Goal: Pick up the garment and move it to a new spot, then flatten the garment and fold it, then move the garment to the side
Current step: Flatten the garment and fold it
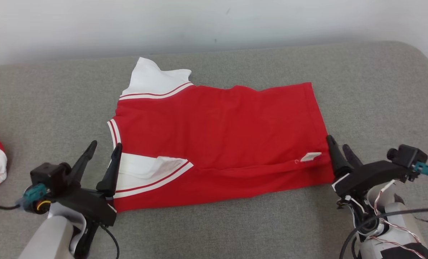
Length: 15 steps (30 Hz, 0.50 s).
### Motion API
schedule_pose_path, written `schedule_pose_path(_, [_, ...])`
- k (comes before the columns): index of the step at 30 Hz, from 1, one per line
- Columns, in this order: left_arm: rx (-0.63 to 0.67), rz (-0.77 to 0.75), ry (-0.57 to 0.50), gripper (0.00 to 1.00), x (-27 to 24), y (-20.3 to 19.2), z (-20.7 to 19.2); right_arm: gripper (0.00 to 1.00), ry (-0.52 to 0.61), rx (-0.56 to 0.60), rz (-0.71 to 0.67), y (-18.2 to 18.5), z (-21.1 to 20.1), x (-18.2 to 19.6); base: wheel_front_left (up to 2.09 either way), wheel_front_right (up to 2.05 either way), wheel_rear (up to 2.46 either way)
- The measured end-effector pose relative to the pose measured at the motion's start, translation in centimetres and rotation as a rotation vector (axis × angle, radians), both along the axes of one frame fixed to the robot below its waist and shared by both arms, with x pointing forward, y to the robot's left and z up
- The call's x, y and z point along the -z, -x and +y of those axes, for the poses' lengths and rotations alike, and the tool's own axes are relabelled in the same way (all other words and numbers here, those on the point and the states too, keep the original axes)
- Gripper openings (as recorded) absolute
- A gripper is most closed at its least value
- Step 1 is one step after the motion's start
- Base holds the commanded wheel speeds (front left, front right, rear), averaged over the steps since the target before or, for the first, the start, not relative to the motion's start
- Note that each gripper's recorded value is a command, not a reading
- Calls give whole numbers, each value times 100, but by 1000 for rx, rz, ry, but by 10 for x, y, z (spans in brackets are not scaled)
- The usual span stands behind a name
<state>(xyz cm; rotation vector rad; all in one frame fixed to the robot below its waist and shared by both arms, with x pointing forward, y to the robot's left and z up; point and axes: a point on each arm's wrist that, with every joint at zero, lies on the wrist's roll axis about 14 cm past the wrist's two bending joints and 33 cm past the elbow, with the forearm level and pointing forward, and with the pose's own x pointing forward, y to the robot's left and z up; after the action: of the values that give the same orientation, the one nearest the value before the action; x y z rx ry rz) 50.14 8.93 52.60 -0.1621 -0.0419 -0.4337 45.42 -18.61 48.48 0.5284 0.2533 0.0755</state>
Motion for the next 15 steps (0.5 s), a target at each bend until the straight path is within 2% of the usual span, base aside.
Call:
schedule_pose_path(8, [-110,-39,69,100,-8,33,25,100,98,1,-79,21,-8,-4,0,0,0])
schedule_pose_path(15, [-170,19,79,100,18,69,41,100,175,-17,-42,46,-12,14,0,0,0])
